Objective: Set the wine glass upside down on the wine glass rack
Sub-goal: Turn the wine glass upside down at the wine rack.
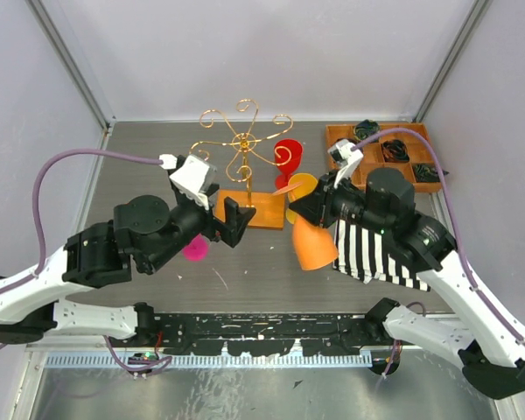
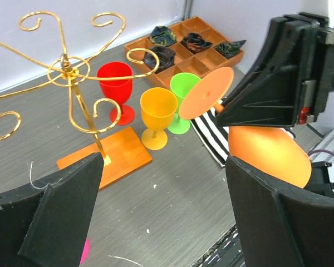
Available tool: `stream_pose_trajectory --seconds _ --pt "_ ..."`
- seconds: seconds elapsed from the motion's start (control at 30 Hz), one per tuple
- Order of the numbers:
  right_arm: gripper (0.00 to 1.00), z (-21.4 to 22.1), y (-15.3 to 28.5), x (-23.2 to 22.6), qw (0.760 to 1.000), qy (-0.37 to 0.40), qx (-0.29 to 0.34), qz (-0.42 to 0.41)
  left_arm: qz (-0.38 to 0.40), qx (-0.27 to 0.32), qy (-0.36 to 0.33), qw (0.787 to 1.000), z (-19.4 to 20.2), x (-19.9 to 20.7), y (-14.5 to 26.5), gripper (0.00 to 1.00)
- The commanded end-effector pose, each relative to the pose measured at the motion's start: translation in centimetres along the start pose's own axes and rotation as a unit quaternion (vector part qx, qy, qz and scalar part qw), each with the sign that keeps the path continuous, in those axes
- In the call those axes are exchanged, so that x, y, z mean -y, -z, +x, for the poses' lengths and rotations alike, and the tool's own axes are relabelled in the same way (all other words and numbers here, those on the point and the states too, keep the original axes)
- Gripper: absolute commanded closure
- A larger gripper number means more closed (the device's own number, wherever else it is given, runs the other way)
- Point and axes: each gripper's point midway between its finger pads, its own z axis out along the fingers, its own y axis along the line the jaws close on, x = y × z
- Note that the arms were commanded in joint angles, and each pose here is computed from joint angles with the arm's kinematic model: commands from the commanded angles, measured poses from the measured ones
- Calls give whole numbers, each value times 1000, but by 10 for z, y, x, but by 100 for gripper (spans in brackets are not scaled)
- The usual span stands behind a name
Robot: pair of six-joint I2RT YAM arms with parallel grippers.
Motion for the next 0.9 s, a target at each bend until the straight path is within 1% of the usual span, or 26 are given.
stream_pose_trajectory --seconds 0.0,0.1,0.23,0.3,0.37,0.47,0.6,0.73,0.87 --pt "100 -39 12 9 992 18 124 33 -39 -9 -1 999 7 -16 -3 2" --pt "100 -40 20 15 986 15 158 43 -60 -31 -1 998 12 -28 -13 2" --pt "100 -34 24 22 982 5 182 51 -78 -57 26 995 18 -50 -29 2" --pt "99 -29 24 27 981 0 183 57 -80 -63 36 994 18 -61 -33 2" --pt "99 -20 23 27 984 0 172 52 -92 -59 46 993 12 -77 -33 2" --pt "99 -10 20 27 987 -1 157 44 -102 -56 48 992 9 -91 -33 2" --pt "99 -3 17 33 986 -13 157 54 -104 -68 46 991 9 -100 -39 2" --pt "99 -4 17 28 981 -27 188 26 -103 -65 39 992 -2 -104 -45 0" --pt "100 -3 16 27 979 -35 200 16 -97 -60 25 993 -12 -105 -61 6"
